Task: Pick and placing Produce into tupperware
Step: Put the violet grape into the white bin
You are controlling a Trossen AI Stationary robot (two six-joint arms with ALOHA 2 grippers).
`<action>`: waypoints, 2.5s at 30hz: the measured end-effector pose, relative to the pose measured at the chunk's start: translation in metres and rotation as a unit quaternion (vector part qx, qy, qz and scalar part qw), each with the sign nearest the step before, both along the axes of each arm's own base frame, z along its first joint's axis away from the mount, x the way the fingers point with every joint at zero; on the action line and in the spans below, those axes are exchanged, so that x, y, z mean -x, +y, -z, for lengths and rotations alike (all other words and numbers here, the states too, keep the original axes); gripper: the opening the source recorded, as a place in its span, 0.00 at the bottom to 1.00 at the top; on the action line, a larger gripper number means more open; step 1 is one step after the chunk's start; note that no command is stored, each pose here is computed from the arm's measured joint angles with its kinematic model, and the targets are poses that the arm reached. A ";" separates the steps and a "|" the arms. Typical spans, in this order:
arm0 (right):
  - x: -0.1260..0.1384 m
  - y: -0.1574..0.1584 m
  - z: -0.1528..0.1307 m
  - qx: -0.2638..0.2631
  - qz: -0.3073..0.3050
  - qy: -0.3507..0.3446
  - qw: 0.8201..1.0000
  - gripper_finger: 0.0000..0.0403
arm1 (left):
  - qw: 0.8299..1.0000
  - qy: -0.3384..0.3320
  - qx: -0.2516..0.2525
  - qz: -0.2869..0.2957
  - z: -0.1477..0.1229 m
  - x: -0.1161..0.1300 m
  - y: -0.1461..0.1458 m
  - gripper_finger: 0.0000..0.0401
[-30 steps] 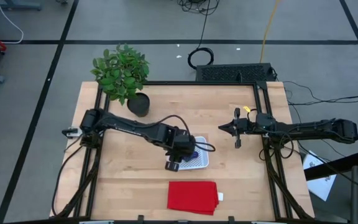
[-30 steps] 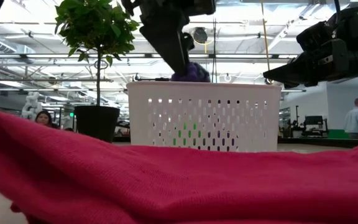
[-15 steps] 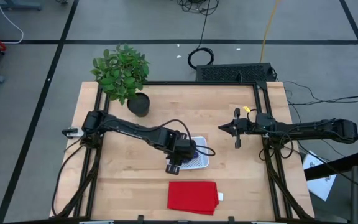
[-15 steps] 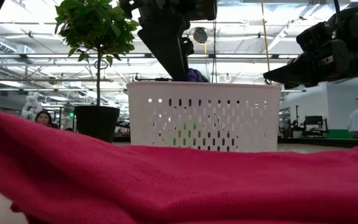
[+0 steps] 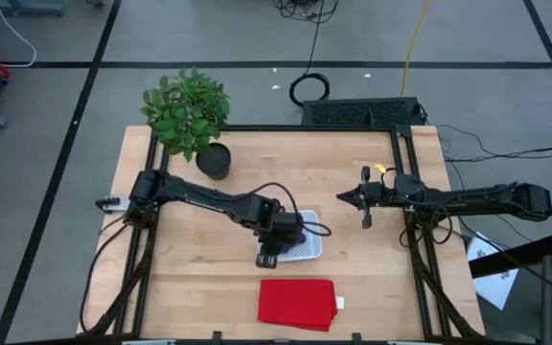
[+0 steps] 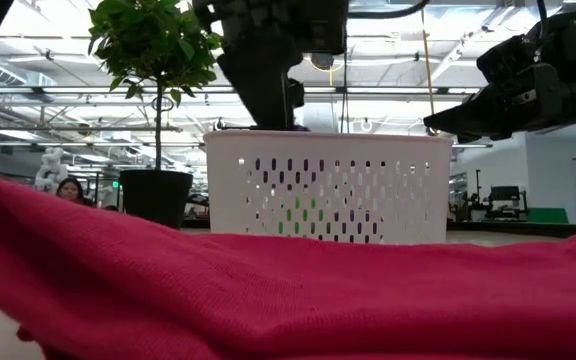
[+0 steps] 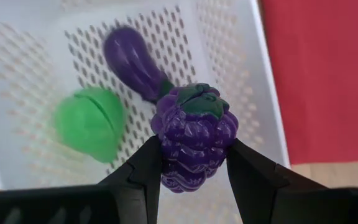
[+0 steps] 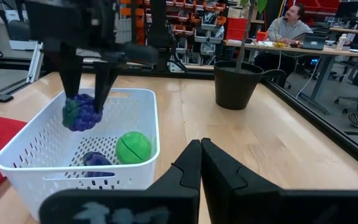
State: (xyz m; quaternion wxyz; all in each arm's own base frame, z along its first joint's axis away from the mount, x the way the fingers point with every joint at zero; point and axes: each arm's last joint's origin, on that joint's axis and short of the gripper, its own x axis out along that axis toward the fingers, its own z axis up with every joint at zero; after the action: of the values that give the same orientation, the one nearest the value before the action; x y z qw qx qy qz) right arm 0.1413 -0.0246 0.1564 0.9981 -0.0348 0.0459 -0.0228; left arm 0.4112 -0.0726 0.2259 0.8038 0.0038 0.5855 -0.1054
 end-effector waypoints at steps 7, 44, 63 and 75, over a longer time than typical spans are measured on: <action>0.000 0.000 0.000 0.000 0.000 0.000 1.000 0.00 | 1.000 0.022 -0.008 -0.005 0.015 -0.003 0.000 0.36; 0.000 0.000 0.000 -0.007 0.000 -0.002 1.000 0.00 | 0.989 0.036 -0.019 -0.145 0.022 -0.004 -0.010 0.36; 0.000 0.000 -0.001 -0.007 0.001 -0.004 1.000 0.00 | 0.988 0.068 -0.021 -0.134 0.047 -0.010 -0.009 0.36; 0.000 0.000 -0.001 -0.010 0.001 -0.004 1.000 0.00 | 0.990 0.062 -0.020 -0.123 0.047 -0.011 -0.009 0.36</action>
State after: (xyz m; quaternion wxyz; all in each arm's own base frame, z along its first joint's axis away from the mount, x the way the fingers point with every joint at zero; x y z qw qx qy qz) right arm 0.1413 -0.0246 0.1571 0.9985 -0.0247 0.0418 -0.0234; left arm 0.4220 -0.0820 0.1785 0.7725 -0.0583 0.6323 0.0057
